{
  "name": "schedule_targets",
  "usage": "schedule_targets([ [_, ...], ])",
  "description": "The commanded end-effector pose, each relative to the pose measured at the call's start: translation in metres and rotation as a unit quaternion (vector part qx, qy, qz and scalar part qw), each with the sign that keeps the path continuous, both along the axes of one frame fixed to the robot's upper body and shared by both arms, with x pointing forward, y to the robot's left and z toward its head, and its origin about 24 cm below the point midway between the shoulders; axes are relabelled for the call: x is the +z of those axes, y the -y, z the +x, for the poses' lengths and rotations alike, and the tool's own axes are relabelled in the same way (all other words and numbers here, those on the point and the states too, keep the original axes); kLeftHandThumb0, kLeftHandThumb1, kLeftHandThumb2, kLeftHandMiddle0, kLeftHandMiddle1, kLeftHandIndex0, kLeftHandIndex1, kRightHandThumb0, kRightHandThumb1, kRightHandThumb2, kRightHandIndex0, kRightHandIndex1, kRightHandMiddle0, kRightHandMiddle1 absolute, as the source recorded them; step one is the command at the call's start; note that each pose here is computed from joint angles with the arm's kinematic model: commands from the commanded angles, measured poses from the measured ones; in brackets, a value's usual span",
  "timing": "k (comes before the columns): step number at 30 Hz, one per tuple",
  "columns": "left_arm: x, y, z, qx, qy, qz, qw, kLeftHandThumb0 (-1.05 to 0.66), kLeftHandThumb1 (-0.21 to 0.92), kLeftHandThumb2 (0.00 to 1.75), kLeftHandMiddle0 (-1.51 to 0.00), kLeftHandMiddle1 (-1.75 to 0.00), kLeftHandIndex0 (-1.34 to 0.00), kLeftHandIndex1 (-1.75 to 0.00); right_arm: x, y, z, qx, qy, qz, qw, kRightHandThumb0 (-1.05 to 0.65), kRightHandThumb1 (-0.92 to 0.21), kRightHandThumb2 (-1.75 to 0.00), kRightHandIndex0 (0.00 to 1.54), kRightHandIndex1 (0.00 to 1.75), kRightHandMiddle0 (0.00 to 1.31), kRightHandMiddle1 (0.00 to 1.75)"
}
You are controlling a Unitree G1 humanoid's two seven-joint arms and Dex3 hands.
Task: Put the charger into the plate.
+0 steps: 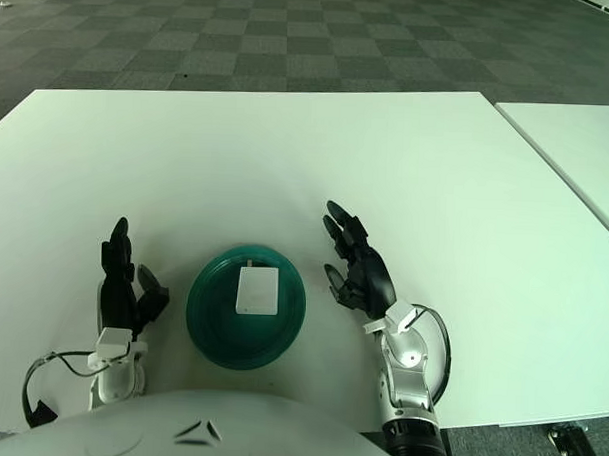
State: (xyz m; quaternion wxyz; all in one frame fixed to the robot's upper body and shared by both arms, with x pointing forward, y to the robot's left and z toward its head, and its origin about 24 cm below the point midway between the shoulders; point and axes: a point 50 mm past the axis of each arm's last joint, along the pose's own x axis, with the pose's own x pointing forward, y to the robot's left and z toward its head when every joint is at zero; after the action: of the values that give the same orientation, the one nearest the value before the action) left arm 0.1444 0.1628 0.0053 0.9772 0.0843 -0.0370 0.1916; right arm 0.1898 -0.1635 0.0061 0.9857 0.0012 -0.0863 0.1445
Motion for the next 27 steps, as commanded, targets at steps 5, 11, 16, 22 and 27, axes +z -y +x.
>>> schedule_targets([
  [5,-0.023,-0.014,0.006,-0.021,-0.073,-0.029,0.997,-0.90,0.92,1.10,-0.20,-0.03,0.00,-0.54,-0.047,-0.032,-0.022,-0.022,-0.127,0.111,0.985,-0.89,-0.92,-0.46,0.12,0.00,0.00,0.34],
  [11,-0.026,-0.012,0.007,-0.030,-0.080,-0.044,0.995,-0.89,0.92,1.10,-0.22,-0.04,0.00,-0.55,-0.047,-0.033,-0.022,-0.021,-0.143,0.134,0.980,-0.88,-0.92,-0.44,0.12,0.00,0.00,0.34],
  [16,-0.029,-0.010,0.005,-0.032,-0.084,-0.054,0.994,-0.87,0.92,1.10,-0.23,-0.04,0.00,-0.54,-0.047,-0.035,-0.020,-0.022,-0.151,0.124,0.981,-0.87,-0.92,-0.44,0.10,0.00,0.00,0.33],
  [22,-0.032,-0.008,0.004,-0.040,-0.092,-0.062,0.993,-0.87,0.92,1.11,-0.25,-0.04,0.00,-0.56,-0.047,-0.036,-0.019,-0.031,-0.152,0.104,0.982,-0.88,-0.92,-0.49,0.10,0.00,0.00,0.36],
  [27,-0.033,-0.006,0.003,-0.054,-0.095,-0.066,0.992,-0.89,0.92,1.10,-0.25,-0.04,0.00,-0.58,-0.050,-0.037,-0.018,-0.037,-0.161,0.103,0.981,-0.89,-0.92,-0.50,0.11,0.01,0.00,0.41],
])
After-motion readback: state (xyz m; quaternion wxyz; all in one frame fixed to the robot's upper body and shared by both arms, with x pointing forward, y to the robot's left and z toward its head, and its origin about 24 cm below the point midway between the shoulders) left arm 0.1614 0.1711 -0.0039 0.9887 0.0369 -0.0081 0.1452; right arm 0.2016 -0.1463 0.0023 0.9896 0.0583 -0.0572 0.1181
